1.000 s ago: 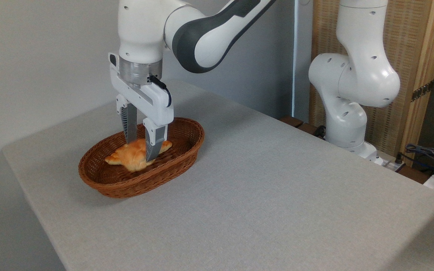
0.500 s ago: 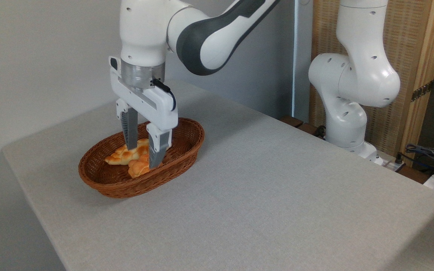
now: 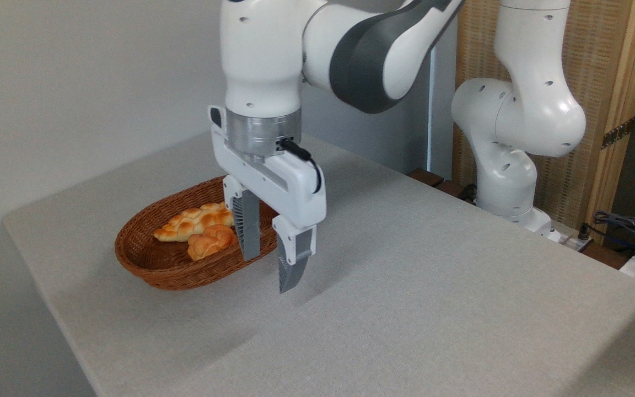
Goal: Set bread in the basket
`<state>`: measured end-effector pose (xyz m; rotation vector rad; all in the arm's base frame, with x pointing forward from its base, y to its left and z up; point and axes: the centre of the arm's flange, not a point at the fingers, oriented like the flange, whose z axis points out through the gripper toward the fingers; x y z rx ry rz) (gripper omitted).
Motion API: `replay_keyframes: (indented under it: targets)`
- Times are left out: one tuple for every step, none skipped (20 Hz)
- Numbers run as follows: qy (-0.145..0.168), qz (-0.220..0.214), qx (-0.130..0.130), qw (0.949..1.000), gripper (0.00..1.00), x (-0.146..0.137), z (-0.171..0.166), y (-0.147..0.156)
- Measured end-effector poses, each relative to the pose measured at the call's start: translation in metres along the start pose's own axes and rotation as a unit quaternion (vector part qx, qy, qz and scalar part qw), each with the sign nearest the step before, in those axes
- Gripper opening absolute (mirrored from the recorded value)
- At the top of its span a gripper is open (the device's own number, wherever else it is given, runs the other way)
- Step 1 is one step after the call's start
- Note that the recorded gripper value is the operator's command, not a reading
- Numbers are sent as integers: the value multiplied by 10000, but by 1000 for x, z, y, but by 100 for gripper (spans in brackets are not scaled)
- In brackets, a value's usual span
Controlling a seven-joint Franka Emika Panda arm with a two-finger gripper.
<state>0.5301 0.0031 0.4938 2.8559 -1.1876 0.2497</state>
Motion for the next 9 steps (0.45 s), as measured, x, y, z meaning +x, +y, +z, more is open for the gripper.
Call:
replay_keyframes:
  targets:
    - [5, -7, 4, 10000, 100, -2, -2, -1]
    - [5, -5, 2, 10000, 100, -2, -3, -1]
    - [-10, 2, -16, 10000, 100, -2, -2, 0]
    - [-30, 8, -41, 10000, 100, -2, -1, 1]
    - [-49, 11, -62, 10000, 100, -2, -1, 2]
    - [-55, 12, -69, 10000, 100, -2, -1, 2]
    - [-58, 12, -71, 10000, 100, -2, -1, 2]
    - [-63, 15, -66, 10000, 100, -2, -1, 2]
    - [-82, 26, -50, 10000, 100, -3, -1, 2]
